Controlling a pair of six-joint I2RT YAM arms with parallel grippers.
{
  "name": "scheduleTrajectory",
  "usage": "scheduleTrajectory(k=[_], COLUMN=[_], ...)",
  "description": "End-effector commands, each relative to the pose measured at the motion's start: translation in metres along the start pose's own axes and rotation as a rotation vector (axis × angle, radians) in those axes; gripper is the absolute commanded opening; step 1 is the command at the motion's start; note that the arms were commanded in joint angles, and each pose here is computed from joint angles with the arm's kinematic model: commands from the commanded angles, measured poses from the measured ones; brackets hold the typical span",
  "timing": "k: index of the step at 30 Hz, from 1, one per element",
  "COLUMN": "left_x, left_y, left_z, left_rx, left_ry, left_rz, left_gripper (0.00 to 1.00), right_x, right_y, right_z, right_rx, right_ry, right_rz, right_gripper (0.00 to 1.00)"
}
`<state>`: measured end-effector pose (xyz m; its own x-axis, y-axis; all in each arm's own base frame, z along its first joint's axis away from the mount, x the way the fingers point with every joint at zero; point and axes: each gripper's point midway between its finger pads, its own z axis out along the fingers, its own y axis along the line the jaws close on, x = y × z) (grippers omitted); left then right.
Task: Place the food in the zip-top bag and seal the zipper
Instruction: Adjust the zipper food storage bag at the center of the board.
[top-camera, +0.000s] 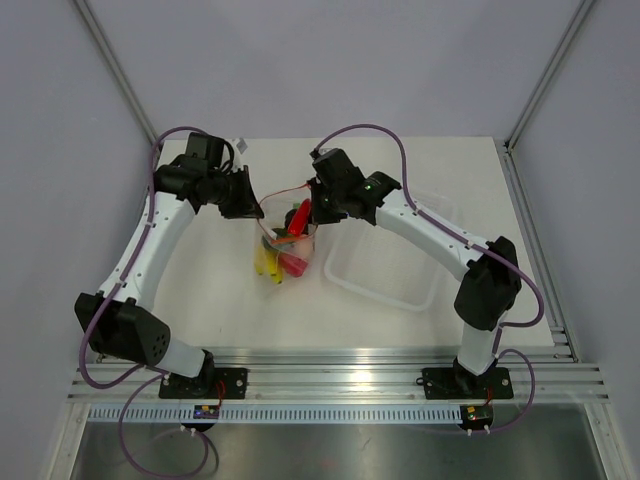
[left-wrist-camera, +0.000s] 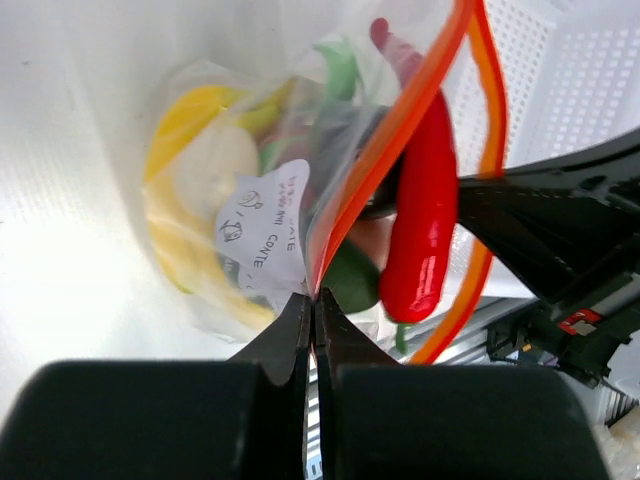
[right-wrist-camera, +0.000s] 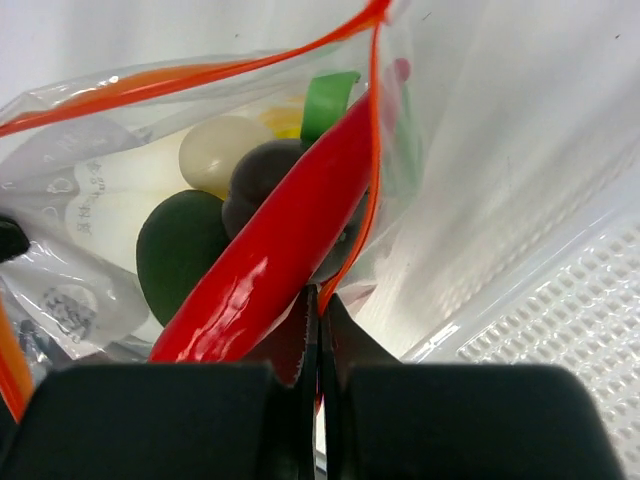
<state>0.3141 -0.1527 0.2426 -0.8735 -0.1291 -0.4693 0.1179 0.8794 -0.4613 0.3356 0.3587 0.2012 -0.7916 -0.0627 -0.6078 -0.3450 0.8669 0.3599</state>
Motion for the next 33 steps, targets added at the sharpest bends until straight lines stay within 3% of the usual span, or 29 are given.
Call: scheduleTrajectory(k=[1,10,16,20,25,33], left_x=[-0.020,-0.006,0.001,-0.005,-0.005,-0.016], left_y=[-0.001,-0.013,-0.031,-0.044,-0.054,-0.024], left_z=[-0.020,-0.003,0.006,0.005,0.003,0.000], left_rx=[0.001,0.038,0.054,0.081,0.103,0.014], left_ry=[-0.114,-0.068,-0.032,-0.031,-0.027,-0.064], left_rz=[0.040,0.038,0.083,0.102,0.122,0.114], left_gripper=[0.00,0.00,0.00,0.00,0.00,0.00], right_x=[-0.029,-0.034,-0.042,-0.033,-0.032,-0.024], right_y=[-0.004,0.026,0.040,0.053,0.055,0.017], right_z=[-0.024,-0.031,-0.039,-0.032,-0.028,-0.027], right_rx=[0.010,-0.139,-0.158,-0.161,-0.138,0.028], right_ry=[-0.114,-0.117,-0.137,-0.081,-0.082,-0.107], right_rz=[-0.011,-0.005,-0.032,-0.074,-0.069,-0.066], right_gripper=[0.00,0.00,0.00,0.00,0.00,0.00])
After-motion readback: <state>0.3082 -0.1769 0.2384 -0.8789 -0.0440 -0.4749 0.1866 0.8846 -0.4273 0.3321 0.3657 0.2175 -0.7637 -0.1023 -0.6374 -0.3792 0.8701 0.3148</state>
